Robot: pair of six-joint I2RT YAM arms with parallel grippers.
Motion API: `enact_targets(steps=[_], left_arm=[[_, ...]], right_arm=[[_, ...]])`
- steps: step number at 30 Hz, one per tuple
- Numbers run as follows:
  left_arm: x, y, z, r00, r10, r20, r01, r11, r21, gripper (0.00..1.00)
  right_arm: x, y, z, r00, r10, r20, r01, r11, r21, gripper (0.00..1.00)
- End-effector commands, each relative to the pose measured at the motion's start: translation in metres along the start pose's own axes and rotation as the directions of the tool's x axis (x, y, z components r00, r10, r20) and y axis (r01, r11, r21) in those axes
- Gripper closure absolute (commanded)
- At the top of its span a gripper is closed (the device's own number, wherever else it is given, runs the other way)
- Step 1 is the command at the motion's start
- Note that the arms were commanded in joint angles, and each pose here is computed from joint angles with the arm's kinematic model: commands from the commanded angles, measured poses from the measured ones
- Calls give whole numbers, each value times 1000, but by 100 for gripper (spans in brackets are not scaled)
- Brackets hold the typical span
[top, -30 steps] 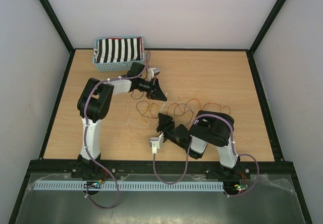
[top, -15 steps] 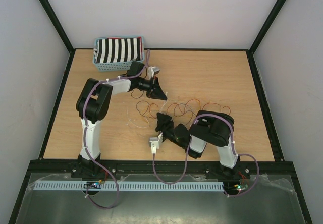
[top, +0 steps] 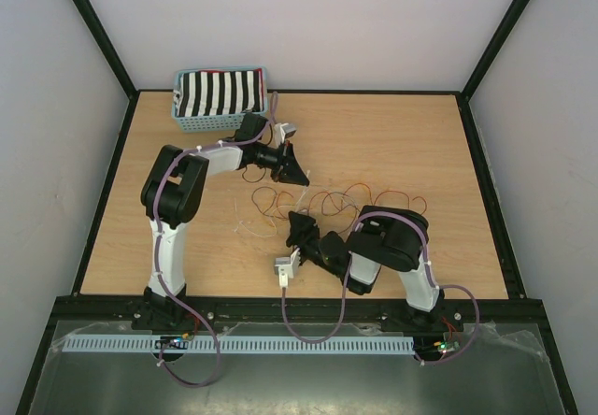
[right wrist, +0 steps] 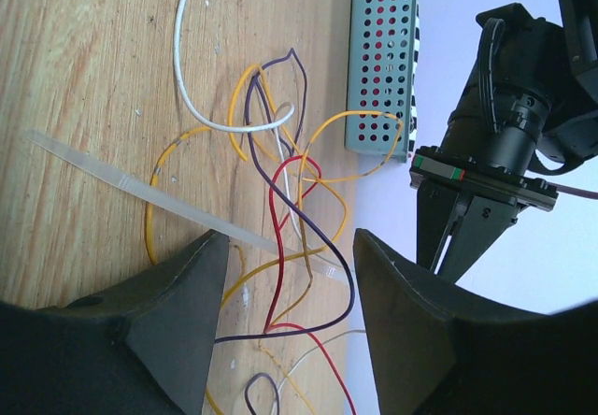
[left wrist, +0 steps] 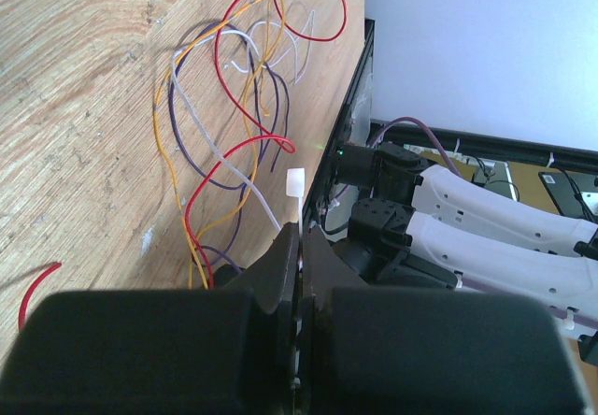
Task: Zip-tie the wires
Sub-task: Tie the cable at the center of the board.
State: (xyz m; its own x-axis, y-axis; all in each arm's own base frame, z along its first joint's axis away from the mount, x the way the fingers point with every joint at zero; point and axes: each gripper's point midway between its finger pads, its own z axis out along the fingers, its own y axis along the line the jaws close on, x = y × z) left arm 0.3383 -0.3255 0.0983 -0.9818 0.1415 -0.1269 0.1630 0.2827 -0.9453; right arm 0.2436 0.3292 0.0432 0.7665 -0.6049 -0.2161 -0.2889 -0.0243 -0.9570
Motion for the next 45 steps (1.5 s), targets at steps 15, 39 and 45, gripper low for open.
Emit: enact_targets(steps=[15, 39, 45], left_arm=[[3, -12, 0, 1000, 24, -5, -24, 1000, 10, 100], [2, -11, -1, 1000, 25, -3, -25, 1000, 8, 100], [1, -12, -1, 1000, 28, -2, -28, 1000, 9, 100]], right_arm=[[-22, -26, -3, 989, 100, 107, -112, 988, 105, 43], [-35, -27, -1, 981, 121, 150, -138, 985, 106, 61], [-36, -23, -2, 982, 121, 148, -136, 986, 96, 69]])
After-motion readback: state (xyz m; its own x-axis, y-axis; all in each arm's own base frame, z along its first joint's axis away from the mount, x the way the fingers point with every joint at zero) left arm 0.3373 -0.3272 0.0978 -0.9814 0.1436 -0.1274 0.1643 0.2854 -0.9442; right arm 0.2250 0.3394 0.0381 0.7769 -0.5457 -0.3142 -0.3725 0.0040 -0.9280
